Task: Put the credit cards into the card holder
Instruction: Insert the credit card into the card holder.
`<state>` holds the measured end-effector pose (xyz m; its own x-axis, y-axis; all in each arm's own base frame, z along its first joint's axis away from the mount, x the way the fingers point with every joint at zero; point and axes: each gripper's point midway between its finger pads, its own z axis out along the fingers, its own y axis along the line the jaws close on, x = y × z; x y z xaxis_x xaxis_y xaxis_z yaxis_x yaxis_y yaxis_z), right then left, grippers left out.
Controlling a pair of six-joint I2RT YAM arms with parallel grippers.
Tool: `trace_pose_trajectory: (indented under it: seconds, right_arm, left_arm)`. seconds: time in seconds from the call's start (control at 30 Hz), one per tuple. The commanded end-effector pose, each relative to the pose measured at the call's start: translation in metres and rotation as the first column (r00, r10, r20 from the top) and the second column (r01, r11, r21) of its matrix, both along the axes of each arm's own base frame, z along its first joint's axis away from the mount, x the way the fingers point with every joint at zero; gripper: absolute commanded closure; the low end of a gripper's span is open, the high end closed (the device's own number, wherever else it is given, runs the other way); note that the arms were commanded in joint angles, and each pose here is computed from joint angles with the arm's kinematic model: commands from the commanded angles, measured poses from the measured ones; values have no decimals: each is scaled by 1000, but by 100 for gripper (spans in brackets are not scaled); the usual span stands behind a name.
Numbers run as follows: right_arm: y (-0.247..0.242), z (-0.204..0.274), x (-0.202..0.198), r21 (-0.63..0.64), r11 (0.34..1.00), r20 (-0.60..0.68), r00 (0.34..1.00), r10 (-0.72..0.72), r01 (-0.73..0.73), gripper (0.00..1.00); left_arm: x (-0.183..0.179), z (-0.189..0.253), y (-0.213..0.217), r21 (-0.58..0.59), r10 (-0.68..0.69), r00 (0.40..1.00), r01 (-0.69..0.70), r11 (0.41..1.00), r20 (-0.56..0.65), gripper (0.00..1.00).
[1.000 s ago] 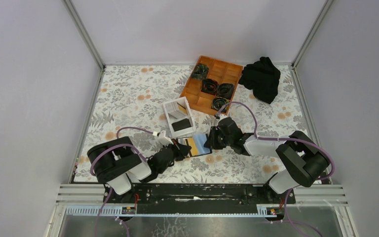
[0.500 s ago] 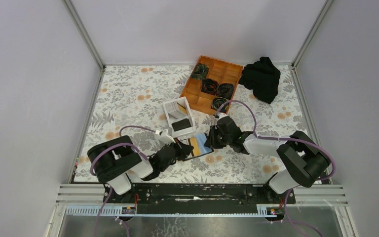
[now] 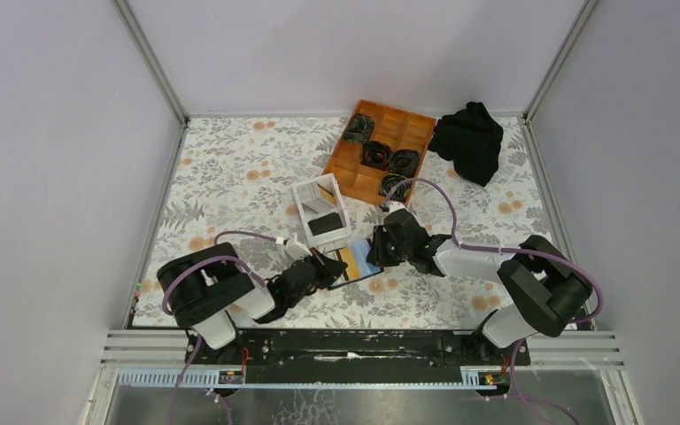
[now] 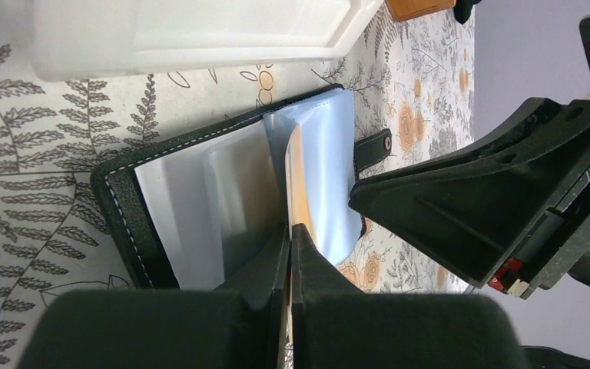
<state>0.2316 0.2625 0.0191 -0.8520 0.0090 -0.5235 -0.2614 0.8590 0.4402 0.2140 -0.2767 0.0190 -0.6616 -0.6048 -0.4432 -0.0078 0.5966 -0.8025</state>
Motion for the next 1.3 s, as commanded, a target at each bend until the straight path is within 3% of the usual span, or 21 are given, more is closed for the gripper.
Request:
trace_pose_trajectory:
  seconds: [0.0, 1.27]
  right_arm:
    - [-16, -5, 6, -125, 992, 38, 999, -13, 18, 70]
    - [6, 15, 30, -266, 964, 155, 987, 50, -7, 65]
  left_arm:
    - [-26, -60, 42, 216, 50, 986, -15, 976, -156, 100]
    - [-29, -65, 48, 256, 105, 968, -44, 966, -229, 100]
